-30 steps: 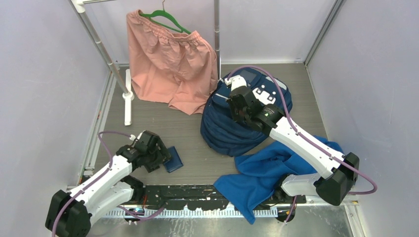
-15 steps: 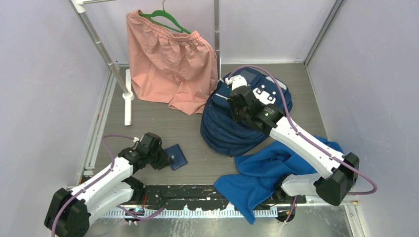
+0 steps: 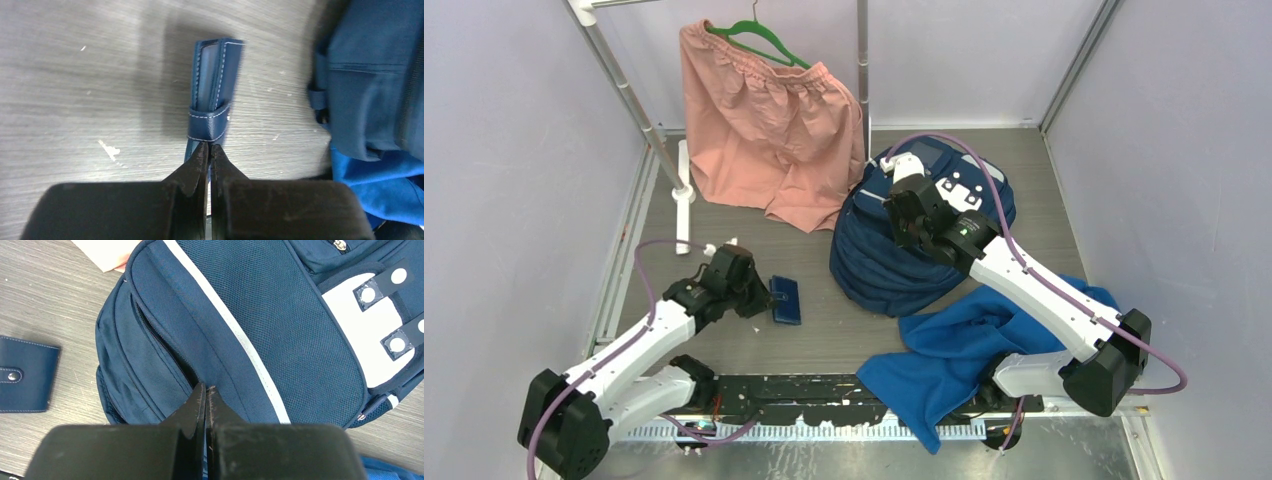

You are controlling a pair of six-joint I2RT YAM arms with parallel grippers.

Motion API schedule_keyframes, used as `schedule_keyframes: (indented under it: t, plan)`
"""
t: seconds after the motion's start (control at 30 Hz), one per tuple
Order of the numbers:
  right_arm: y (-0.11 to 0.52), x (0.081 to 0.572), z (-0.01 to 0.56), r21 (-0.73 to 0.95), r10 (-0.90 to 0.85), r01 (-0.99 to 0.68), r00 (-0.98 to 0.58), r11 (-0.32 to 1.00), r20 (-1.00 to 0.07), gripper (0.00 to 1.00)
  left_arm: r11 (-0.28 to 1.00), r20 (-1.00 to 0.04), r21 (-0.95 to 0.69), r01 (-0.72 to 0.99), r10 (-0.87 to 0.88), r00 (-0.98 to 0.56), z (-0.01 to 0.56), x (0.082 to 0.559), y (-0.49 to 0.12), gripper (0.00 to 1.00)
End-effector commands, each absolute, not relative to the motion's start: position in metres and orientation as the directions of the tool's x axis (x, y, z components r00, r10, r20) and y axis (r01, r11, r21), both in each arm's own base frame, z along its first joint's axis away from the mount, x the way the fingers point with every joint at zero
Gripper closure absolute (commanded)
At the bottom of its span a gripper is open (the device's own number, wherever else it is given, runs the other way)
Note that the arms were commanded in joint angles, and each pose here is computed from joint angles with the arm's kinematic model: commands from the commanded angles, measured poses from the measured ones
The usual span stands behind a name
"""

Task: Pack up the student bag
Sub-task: Pick up the personal item from the center of the board.

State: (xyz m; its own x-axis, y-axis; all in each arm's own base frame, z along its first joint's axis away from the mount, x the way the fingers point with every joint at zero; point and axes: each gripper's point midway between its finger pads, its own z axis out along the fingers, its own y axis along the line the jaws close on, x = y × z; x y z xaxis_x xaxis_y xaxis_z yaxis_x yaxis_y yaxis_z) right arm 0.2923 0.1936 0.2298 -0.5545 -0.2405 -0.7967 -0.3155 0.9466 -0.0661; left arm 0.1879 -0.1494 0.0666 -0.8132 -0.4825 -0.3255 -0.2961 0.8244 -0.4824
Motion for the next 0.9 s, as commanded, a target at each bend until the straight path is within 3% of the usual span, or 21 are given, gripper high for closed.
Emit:
schedule_keyframes:
  t: [0.0,0.07,0.1,0.2,0.23,0.37,0.47,0.6,0.7,0.87]
  plan:
    - [0.188,0.292,0.251,-0.030,-0.175,-0.275,-0.520,0.961,-0.836,0.99,0.847,-0.445,-0.525,-0.083,-0.357,-0.821,0.113,0.207,-0.167,1.00]
    - [0.185,0.288,0.246,-0.035,-0.183,-0.275,-0.533,0.961,-0.826,0.95,0.843,-0.485,-0.538,-0.017,-0.326,-0.811,0.132,0.211,-0.172,1.00]
    - [0.185,0.284,0.242,-0.035,-0.194,-0.287,-0.547,0.957,-0.814,0.87,0.841,-0.509,-0.540,0.014,-0.313,-0.802,0.143,0.214,-0.173,1.00]
    - [0.185,0.277,0.239,-0.024,-0.202,-0.299,-0.581,0.954,-0.788,0.35,0.845,-0.566,-0.527,0.089,-0.272,-0.778,0.169,0.216,-0.174,1.00]
    - [0.187,0.275,0.245,-0.003,-0.189,-0.306,-0.581,0.952,-0.792,0.29,0.845,-0.582,-0.524,0.110,-0.260,-0.771,0.177,0.217,-0.174,1.00]
    - [0.214,0.269,0.296,0.175,-0.053,-0.386,-0.513,0.906,-0.857,0.20,0.838,-0.621,-0.519,0.170,-0.233,-0.748,0.202,0.216,-0.175,1.00]
    - [0.253,0.259,0.322,0.374,0.083,-0.475,-0.527,0.797,-0.846,0.18,0.814,-0.644,-0.541,0.214,-0.237,-0.728,0.224,0.216,-0.179,1.00]
    - [0.314,0.240,0.327,0.617,0.165,-0.562,-0.651,0.551,-0.741,0.15,0.767,-0.679,-0.577,0.279,-0.262,-0.686,0.259,0.214,-0.181,1.00]
    - [0.336,0.236,0.325,0.713,0.194,-0.561,-0.712,0.420,-0.674,0.05,0.728,-0.695,-0.601,0.328,-0.275,-0.664,0.281,0.209,-0.182,1.00]
    - [0.356,0.241,0.323,0.860,0.250,-0.481,-0.823,0.170,-0.509,0.03,0.683,-0.699,-0.631,0.369,-0.292,-0.653,0.308,0.202,-0.185,1.00]
